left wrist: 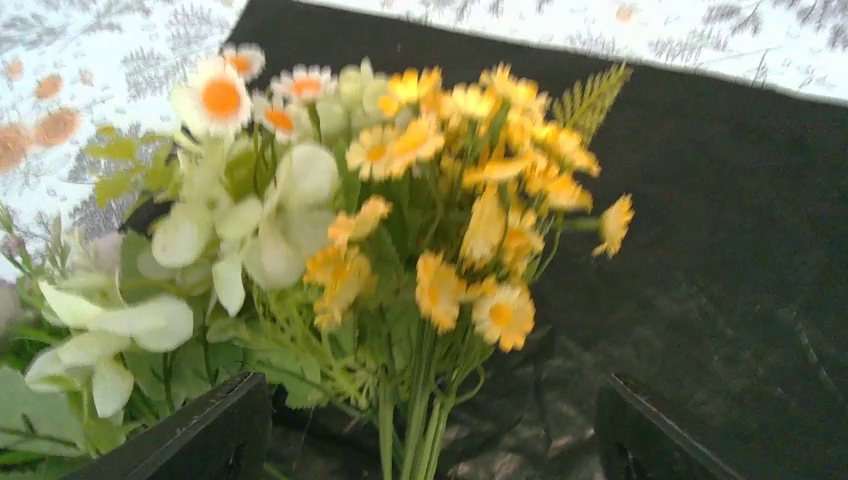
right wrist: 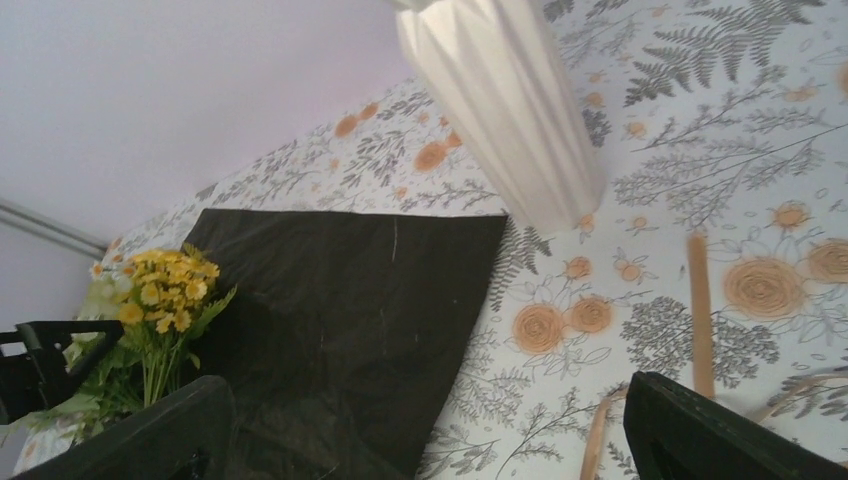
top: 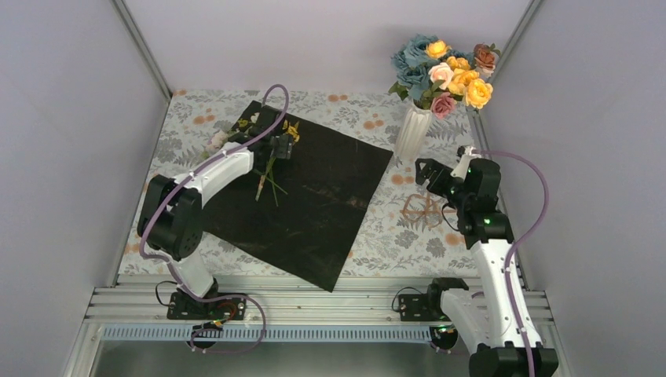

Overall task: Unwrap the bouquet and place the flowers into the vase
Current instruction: Pick up the fake flower from the wrapping paper.

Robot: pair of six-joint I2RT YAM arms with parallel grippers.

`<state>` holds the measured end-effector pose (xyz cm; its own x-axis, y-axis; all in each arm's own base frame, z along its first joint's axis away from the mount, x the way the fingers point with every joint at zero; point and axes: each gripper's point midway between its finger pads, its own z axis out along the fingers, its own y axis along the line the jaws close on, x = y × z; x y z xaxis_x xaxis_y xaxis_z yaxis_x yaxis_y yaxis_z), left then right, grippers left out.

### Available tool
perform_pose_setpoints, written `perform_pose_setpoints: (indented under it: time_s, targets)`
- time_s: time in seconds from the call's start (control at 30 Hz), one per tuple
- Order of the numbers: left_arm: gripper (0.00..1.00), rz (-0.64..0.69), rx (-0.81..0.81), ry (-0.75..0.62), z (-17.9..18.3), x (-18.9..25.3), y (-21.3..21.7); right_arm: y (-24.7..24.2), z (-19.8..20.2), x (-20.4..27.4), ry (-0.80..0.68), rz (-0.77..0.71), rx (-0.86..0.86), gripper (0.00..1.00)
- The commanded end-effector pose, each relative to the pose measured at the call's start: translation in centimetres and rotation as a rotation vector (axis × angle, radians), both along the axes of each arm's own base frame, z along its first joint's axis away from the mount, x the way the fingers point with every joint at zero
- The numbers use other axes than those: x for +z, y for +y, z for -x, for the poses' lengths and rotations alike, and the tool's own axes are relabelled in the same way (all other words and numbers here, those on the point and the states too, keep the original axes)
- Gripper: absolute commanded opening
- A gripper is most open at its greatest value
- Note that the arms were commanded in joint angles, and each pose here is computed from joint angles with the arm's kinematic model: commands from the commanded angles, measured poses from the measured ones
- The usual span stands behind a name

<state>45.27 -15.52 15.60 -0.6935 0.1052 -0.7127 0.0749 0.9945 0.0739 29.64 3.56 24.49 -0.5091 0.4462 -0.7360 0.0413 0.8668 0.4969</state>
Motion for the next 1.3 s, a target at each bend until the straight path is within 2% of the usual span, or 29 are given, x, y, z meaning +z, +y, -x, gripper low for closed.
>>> perform_pose_setpoints:
  time_s: [0.0,0.1,0.2,0.43,0.5,0.53,0.6,0.8,0.93,1.03,1.27]
  targets:
    - [0.77,-0.005,-0.011,0.057,1.2,-1.4,1.4,1.8,0.3,0.5,-0.048,-0.008,0.073,0.97]
    - [0.70,-0.012,-0.002,0.087,0.9,-3.5,1.9,2.2,0.3,0.7,-0.048,0.001,0.074,0.95]
    - [0.68,0.012,-0.004,0.114,1.0,-5.0,2.2,2.6,0.4,0.8,-0.054,0.004,0.082,0.95]
    - [0.52,0.118,0.099,0.119,1.0,-5.7,4.6,3.4,0.3,0.7,-0.054,0.008,0.111,0.94]
    - [0.53,0.184,0.184,0.098,1.5,-5.2,5.9,3.5,0.3,0.6,-0.050,0.010,0.115,0.94]
    - [0.59,0.212,0.234,0.085,1.8,-4.8,6.5,3.6,0.2,0.5,-0.047,0.010,0.119,0.94]
    - [0.62,0.273,0.311,0.038,2.4,-3.1,7.2,3.8,0.2,0.2,-0.039,0.011,0.128,0.94]
    - [0.59,0.510,0.498,-0.033,4.4,-2.0,8.3,4.0,0.1,-0.6,-0.026,0.023,0.132,0.93]
    - [0.50,0.647,0.657,-0.071,5.3,-2.8,10.3,4.2,0.2,-0.3,-0.036,0.028,0.139,0.93]
    - [0.47,0.734,0.663,-0.064,4.9,-3.7,11.1,4.5,0.2,0.0,-0.046,0.028,0.146,0.92]
    - [0.43,0.806,0.611,0.029,4.6,-6.3,9.2,4.7,0.2,-0.6,-0.046,0.034,0.148,0.92]
